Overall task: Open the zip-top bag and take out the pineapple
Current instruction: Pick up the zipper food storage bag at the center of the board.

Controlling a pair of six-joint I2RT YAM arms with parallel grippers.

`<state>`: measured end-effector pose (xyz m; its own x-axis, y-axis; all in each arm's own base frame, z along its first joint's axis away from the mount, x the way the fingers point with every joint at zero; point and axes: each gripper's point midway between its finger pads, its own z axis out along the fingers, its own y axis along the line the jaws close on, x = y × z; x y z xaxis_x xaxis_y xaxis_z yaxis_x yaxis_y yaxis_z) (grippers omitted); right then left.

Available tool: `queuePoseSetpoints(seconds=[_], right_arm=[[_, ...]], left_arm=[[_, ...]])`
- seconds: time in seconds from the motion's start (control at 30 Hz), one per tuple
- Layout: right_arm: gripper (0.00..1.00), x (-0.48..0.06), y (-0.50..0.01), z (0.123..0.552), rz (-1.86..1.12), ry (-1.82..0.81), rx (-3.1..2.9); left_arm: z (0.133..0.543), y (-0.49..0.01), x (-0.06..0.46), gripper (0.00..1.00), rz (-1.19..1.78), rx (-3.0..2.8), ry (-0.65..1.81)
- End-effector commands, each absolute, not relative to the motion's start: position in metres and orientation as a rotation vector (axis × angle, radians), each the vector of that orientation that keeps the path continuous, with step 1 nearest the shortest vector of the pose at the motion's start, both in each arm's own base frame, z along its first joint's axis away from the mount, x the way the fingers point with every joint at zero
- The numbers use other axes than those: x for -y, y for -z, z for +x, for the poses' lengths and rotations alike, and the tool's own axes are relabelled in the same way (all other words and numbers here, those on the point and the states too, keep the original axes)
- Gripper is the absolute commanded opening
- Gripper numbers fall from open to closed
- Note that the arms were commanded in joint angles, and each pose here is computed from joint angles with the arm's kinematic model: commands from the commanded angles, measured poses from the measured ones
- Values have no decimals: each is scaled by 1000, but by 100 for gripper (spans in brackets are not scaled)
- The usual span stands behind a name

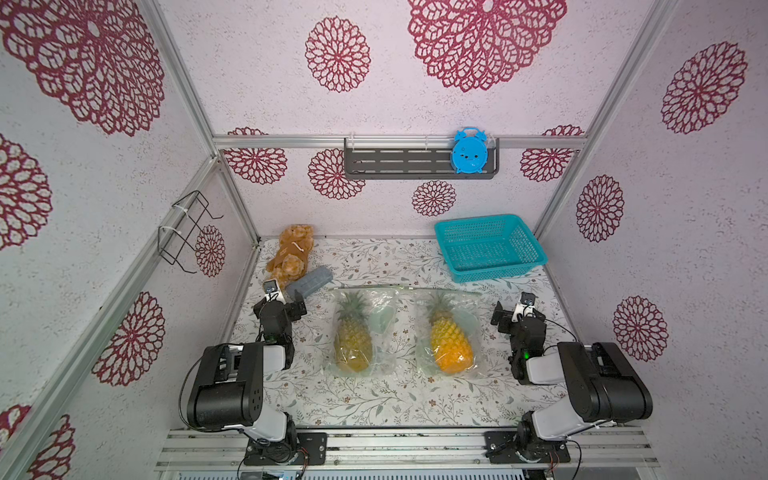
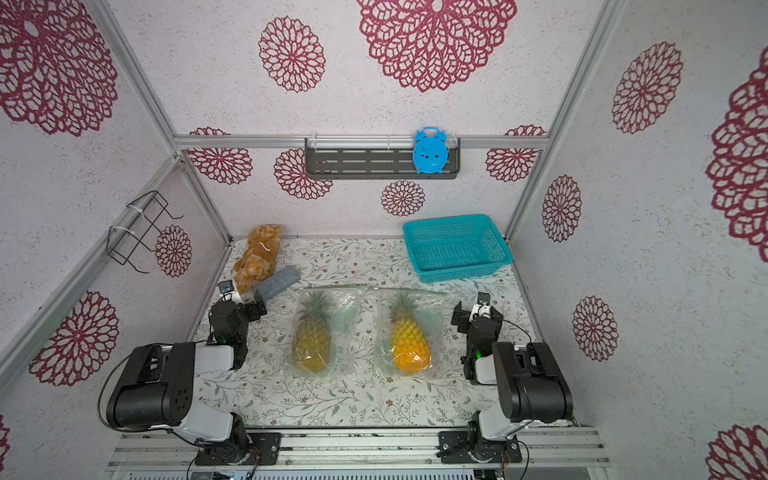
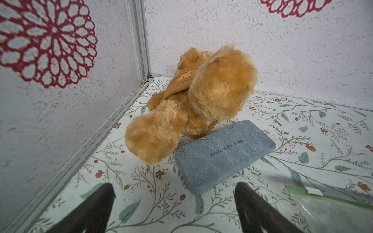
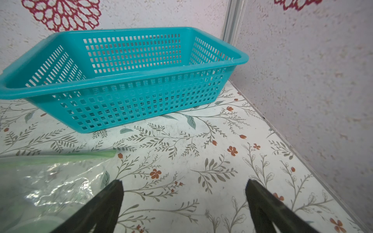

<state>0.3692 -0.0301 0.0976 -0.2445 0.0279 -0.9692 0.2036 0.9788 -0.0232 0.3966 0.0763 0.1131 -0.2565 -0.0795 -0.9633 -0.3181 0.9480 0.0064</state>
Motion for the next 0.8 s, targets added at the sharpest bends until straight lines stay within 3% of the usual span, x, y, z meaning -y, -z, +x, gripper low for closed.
queuePoseSetpoints(seconds=[0.0,0.27,0.5,0.77], right_arm=[[99,26,-112,378,148,158,-1764],[99,29,-118,376,164,171,-1753],[99,48,-141,367,294,245,-1809],[99,42,-164,358,393,140,-1921]], left_arm=[[401,-121,-81,97,-294,-1795,-243],[399,-126,-80,97,-294,-1777,-240],[385,-155,-99,97,-472,-1806,-292],[378,-170,-66,97,-634,-2040,12]])
